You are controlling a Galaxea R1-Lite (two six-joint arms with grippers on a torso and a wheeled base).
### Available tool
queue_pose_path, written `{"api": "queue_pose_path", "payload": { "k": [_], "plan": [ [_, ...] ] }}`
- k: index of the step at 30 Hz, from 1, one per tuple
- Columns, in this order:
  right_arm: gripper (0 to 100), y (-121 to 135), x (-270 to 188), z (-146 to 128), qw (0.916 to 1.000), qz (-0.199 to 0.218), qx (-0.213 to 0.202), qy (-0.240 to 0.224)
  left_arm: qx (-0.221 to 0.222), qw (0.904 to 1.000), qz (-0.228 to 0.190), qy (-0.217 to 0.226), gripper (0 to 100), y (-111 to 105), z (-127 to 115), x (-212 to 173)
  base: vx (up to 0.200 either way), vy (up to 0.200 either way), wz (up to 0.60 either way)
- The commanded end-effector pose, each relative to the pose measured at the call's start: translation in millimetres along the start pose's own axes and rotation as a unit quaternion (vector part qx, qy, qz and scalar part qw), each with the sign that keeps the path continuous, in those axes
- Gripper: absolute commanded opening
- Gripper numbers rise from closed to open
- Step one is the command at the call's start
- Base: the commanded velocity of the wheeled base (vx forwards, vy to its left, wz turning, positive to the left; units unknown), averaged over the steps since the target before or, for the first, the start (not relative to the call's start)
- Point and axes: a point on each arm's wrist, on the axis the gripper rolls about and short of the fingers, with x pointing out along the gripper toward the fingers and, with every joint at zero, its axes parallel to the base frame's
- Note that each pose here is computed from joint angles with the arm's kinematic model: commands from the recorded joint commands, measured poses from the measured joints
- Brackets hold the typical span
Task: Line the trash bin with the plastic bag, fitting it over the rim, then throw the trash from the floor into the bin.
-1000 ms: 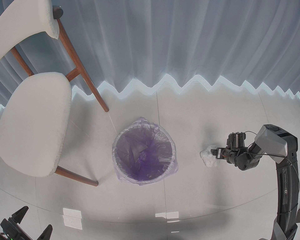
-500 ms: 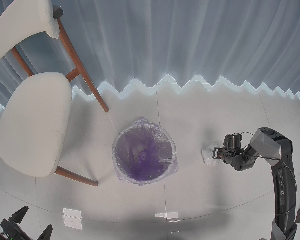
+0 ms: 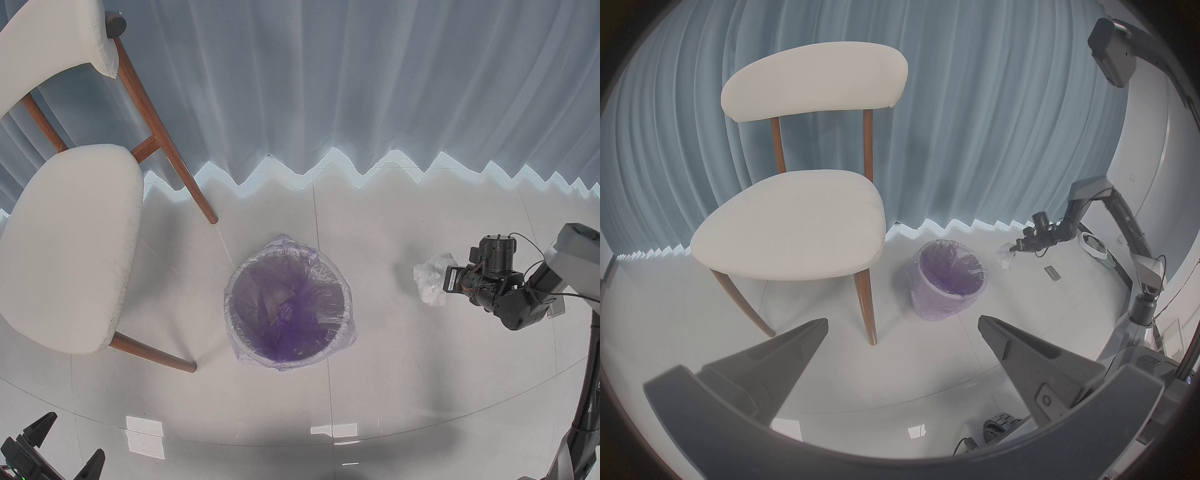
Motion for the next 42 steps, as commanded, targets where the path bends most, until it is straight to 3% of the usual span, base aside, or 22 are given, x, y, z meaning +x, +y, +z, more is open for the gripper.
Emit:
{"api": "queue_pose_path", "payload": {
  "k": [1, 6, 11, 16, 22, 42],
  "plan": [
    [0, 57.1, -131.3, 38.6, 0.9863, 0.115, -0.057, -0.103, -0.001, 1.0000, 0.000, 0.010, 100, 0.0, -4.8, 1.5, 0.000, 0.000, 0.00],
    [0, 91.1, -191.7, 45.5, 0.9617, 0.193, -0.117, -0.156, -0.001, 1.0000, 0.000, 0.010, 100, 0.0, -4.8, 1.5, 0.000, 0.000, 0.00],
    [0, 120.8, -219.8, 53.5, 0.9382, 0.255, -0.134, -0.192, -0.001, 1.0000, 0.000, 0.010, 100, 0.0, -4.8, 1.5, 0.000, 0.000, 0.00],
    [0, 142.3, -223.4, 43.4, 0.9263, 0.289, -0.157, -0.184, -0.001, 1.0000, 0.000, 0.010, 100, 0.0, -4.8, 1.5, 0.000, 0.000, 0.00],
    [0, 171.1, -201.4, 32.5, 0.9195, 0.305, -0.178, -0.172, -0.001, 1.0000, 0.000, 0.010, 100, 0.0, -4.8, 1.5, 0.000, 0.000, 0.00],
    [0, 227.7, -88.9, -27.4, 0.9235, 0.301, -0.188, -0.144, -0.001, 1.0000, 0.000, 0.010, 100, 0.0, -4.8, 1.5, 0.000, 0.000, 0.00]
  ]
}}
